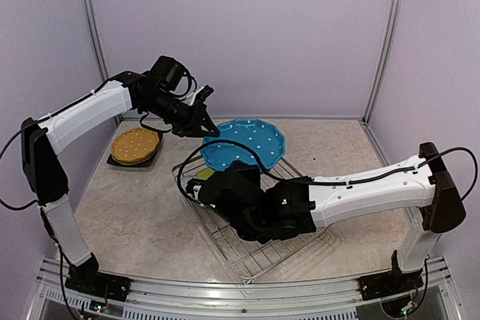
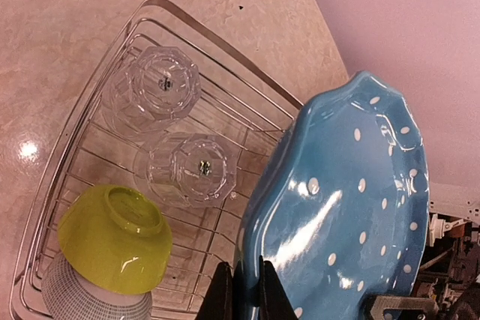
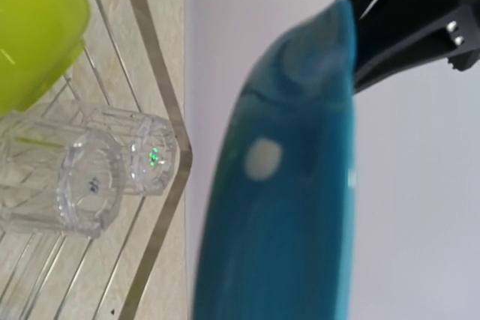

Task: Unload the mixed dishes from the dish rack
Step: Pass from the right arm to the left

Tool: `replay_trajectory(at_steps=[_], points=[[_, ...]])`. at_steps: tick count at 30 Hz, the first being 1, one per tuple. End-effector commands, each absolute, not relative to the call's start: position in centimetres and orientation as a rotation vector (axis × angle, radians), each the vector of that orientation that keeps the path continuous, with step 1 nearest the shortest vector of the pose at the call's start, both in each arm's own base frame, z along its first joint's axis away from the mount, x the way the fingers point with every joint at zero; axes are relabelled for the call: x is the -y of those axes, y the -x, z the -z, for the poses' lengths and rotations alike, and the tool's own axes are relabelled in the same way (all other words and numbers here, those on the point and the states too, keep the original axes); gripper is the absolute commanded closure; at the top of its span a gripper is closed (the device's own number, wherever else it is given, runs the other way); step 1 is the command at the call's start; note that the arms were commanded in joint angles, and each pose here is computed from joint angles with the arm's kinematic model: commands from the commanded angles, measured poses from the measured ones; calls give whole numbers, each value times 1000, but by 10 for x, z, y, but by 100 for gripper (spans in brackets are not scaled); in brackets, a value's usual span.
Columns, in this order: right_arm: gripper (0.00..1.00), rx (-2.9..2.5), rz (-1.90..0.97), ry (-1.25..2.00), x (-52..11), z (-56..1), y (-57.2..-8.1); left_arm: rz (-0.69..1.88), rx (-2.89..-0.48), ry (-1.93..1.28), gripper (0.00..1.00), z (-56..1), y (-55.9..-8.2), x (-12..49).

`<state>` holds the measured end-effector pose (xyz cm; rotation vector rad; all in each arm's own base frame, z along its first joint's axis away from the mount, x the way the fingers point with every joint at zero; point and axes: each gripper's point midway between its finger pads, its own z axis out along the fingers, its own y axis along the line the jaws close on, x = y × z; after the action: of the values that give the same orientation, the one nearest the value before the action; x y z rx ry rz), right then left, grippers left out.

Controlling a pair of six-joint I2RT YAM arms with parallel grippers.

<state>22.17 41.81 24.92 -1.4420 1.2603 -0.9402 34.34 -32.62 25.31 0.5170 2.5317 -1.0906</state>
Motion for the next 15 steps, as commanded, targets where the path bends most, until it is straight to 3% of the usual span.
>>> replay_trajectory(at_steps=[1,7,15], points=[[70,-1324,912,1197,-398,-302,-223,1183,-2519,-370,100,-269,-351,317],[35,-1331,911,1193,-395,-299,-225,1201,-2521,-344,100,-270,-353,315],[21,-1349,880,1210,-393,-289,-223,1256,-2497,-235,100,-274,-367,304]])
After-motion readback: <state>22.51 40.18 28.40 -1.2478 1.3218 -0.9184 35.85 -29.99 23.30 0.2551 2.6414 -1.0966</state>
